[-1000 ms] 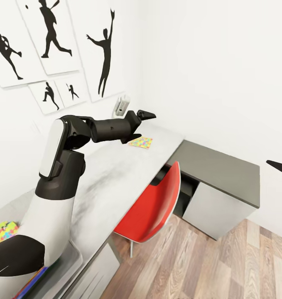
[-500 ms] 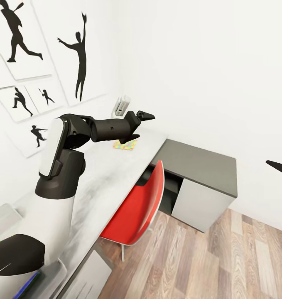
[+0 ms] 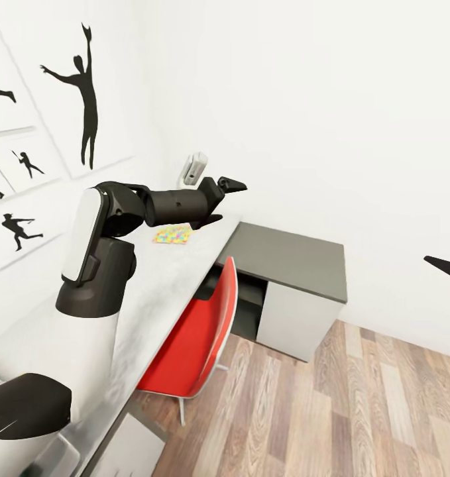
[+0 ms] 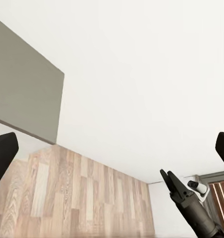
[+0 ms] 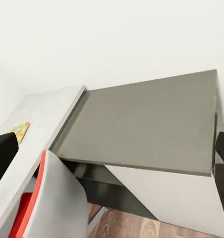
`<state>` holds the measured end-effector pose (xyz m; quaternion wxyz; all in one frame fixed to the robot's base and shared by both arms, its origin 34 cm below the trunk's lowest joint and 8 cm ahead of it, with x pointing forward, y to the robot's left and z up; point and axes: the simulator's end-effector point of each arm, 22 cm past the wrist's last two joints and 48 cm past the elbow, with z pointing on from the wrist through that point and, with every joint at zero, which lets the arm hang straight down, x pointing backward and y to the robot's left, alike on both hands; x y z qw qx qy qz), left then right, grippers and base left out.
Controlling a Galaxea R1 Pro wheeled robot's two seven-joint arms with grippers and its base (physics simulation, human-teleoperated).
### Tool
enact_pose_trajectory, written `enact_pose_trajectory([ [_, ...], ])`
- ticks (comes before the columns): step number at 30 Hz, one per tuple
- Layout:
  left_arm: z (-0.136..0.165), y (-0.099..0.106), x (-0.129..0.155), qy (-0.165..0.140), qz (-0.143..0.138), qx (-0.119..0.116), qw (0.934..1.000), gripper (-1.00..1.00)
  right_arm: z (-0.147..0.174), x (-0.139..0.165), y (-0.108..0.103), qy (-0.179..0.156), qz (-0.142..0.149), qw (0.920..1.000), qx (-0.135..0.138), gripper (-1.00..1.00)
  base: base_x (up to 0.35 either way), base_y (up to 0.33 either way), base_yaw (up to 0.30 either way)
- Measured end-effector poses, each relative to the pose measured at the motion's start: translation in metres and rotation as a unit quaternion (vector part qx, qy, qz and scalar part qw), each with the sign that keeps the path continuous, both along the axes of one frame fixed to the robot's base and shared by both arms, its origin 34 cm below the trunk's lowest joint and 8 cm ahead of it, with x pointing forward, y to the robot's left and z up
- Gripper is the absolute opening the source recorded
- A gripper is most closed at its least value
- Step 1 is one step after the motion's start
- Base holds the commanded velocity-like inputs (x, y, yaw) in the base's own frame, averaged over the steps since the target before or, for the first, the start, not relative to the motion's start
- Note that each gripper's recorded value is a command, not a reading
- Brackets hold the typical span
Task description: Put all the toys in the child's room - the three board games (two on the bed and one on the table), the two jigsaw puzzles on the table, and the tennis ball on the table - inside the toy box on the table in the child's room.
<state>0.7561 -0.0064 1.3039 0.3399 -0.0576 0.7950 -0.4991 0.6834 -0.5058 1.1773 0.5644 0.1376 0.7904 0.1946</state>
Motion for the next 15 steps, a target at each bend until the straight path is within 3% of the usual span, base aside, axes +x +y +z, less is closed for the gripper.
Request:
enact_pose_trajectory([
  [7, 0.0035, 0.0003, -0.0016, -0.003, 0.0, 0.0, 1.0, 1.0, 0.0032, -0.001, 0.0, -0.003, 0.0, 1.0, 0.0, 1.0, 0.01, -0.012, -0.257],
  [15, 0.0056, 0.002, -0.0032, -0.003, 0.004, 0.005, 1.0, 1.0, 0.0074, -0.0024, 0.0007, -0.006, 0.001, 1.0, 0.0, 1.0, 0.148, -0.171, -0.257],
])
